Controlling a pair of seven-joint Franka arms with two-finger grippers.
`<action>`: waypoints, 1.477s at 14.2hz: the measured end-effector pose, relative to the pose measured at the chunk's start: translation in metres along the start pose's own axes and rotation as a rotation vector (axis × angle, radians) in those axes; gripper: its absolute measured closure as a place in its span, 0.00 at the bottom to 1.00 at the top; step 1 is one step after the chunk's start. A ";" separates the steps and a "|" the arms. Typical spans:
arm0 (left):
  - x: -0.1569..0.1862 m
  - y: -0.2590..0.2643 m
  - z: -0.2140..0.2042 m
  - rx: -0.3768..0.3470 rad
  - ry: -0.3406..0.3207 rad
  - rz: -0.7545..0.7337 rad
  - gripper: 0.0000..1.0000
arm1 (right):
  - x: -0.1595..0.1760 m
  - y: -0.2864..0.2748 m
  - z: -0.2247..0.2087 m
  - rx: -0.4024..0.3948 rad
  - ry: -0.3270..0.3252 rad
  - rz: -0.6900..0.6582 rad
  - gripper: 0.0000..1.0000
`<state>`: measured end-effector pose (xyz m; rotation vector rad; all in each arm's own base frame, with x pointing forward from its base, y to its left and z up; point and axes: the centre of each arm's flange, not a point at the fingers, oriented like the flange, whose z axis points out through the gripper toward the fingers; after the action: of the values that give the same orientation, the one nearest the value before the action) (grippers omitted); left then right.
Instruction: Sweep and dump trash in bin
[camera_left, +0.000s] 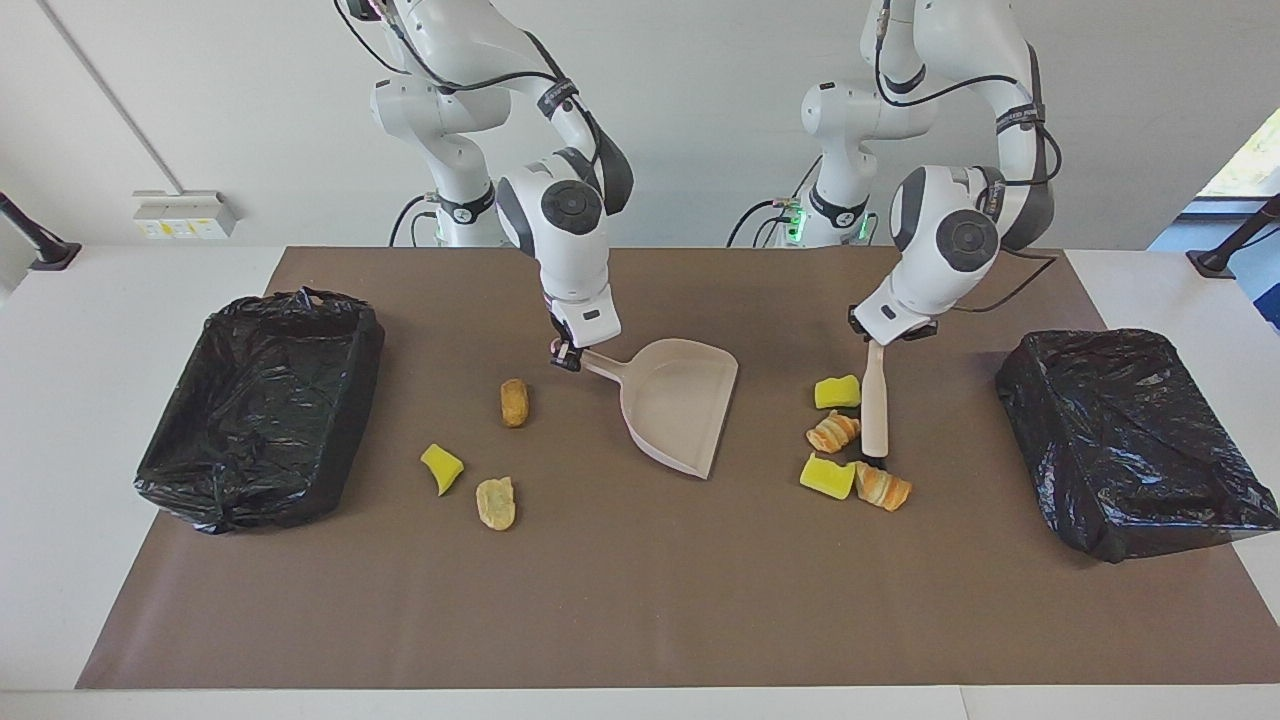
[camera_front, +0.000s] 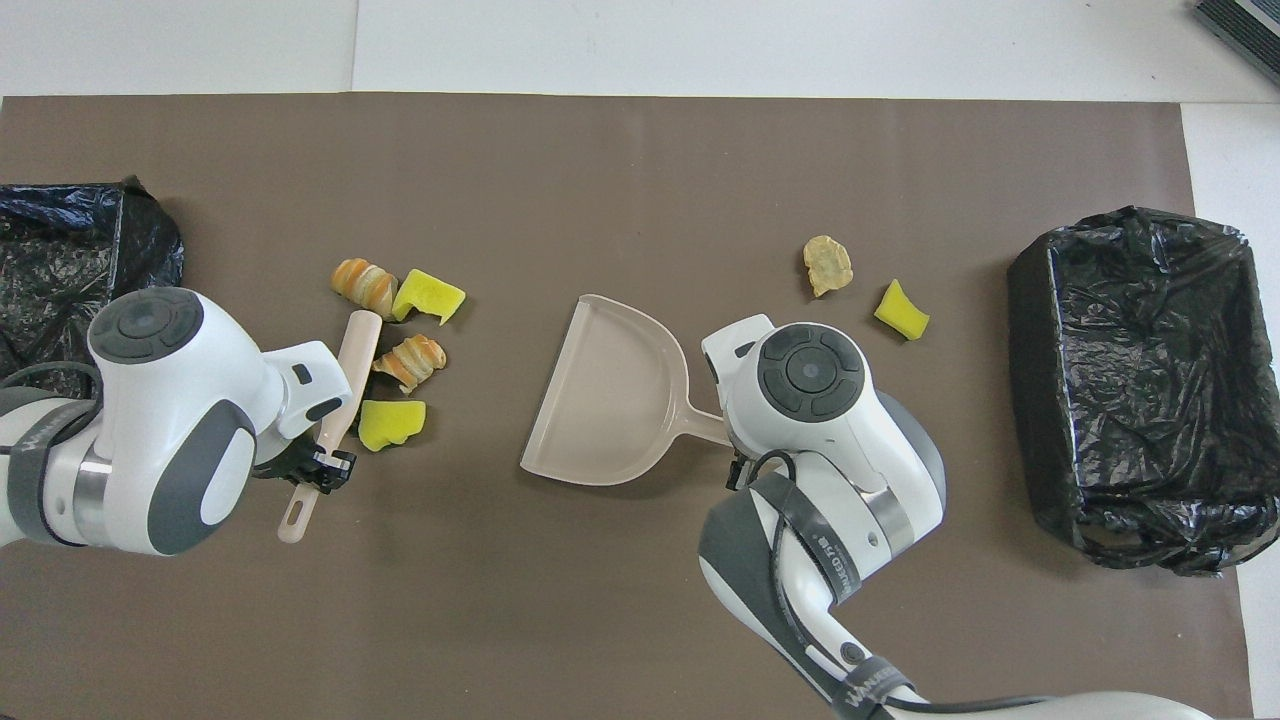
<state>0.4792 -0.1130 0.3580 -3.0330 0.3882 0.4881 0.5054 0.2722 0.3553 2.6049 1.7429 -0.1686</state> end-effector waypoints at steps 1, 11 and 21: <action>-0.002 0.015 0.000 -0.020 0.000 -0.016 0.73 | 0.000 0.001 0.001 -0.001 -0.002 0.006 0.67; -0.010 0.200 -0.002 -0.090 0.121 -0.090 0.73 | -0.003 0.002 0.002 -0.022 -0.039 -0.013 0.67; 0.001 0.152 -0.073 -0.110 0.093 -0.184 0.73 | -0.003 0.003 0.002 -0.023 -0.039 -0.013 0.67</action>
<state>0.4639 -0.2664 0.4266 -3.1640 0.0867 0.3697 0.5067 0.2687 0.3538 2.5570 1.7391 -0.1976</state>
